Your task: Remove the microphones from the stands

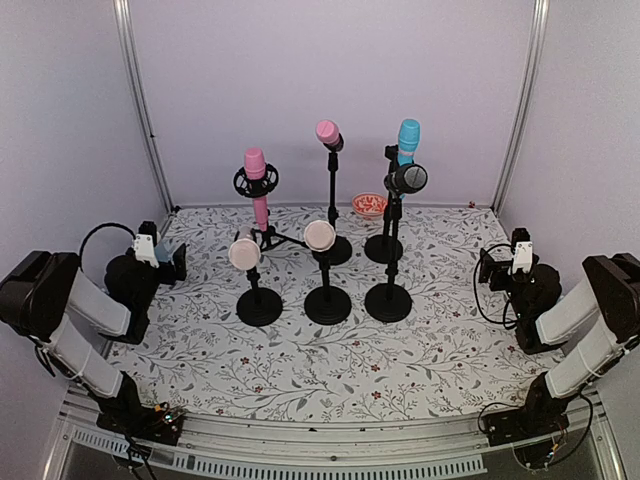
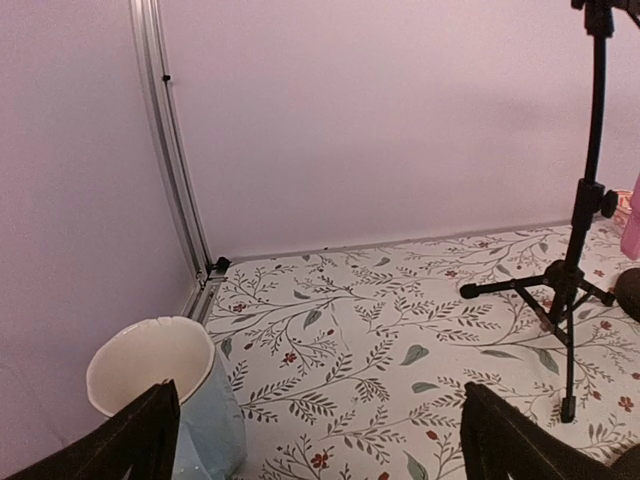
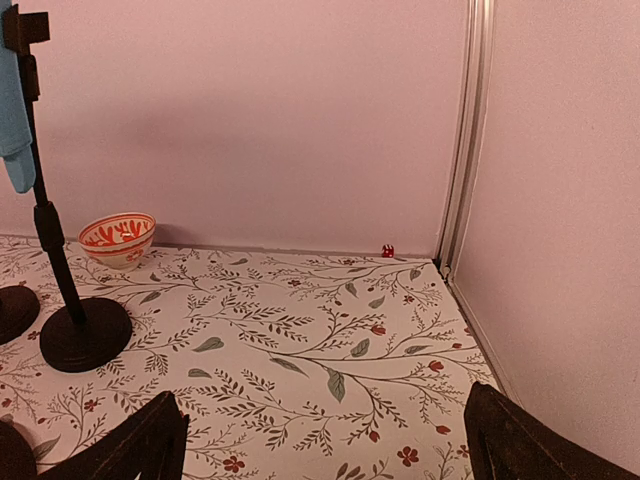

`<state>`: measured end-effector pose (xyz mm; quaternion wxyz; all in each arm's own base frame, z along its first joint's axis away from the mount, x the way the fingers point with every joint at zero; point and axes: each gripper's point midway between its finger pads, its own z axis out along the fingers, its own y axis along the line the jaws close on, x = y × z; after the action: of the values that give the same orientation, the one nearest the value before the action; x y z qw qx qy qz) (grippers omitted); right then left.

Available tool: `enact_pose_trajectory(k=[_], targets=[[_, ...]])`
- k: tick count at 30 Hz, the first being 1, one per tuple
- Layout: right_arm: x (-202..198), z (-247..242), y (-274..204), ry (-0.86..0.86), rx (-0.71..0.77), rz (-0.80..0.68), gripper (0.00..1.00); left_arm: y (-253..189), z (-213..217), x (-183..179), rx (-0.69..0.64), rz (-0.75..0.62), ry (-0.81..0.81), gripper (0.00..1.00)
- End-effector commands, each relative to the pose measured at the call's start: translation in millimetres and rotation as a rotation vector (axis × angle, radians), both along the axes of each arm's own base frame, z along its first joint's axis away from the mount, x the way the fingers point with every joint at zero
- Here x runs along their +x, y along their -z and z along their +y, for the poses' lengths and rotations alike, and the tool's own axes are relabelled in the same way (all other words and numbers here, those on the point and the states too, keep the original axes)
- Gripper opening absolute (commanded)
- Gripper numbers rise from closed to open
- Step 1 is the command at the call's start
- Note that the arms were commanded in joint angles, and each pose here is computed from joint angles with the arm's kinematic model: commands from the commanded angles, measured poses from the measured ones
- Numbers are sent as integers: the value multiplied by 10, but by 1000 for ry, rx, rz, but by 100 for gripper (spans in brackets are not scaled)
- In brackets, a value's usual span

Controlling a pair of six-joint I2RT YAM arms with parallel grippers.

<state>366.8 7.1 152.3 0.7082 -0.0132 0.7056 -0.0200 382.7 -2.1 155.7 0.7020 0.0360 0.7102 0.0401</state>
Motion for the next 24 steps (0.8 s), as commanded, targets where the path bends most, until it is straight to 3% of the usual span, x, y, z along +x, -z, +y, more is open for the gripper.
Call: enact_pose_trajectory(k=[1,6,10,15,20,24], targets=[[43,-6,-98,4,7,-34,99,11,19,25,-14,7,3,99],[48,-31,-101,19,8,-34,99,8,22,28,-13,6,2,99],[72,-330,-63,193,72,-16,99,15,22,36,-14,11,4,99],[66,-406,-62,235,119,-7,99,-22,45,103,-24,31,-1,99],[165,-233,-458,215,38,2,99,-236,28,426,26,220,30,99],[180,54,-1052,48,58,-33,99,-415,-30,518,34,381,78,99]])
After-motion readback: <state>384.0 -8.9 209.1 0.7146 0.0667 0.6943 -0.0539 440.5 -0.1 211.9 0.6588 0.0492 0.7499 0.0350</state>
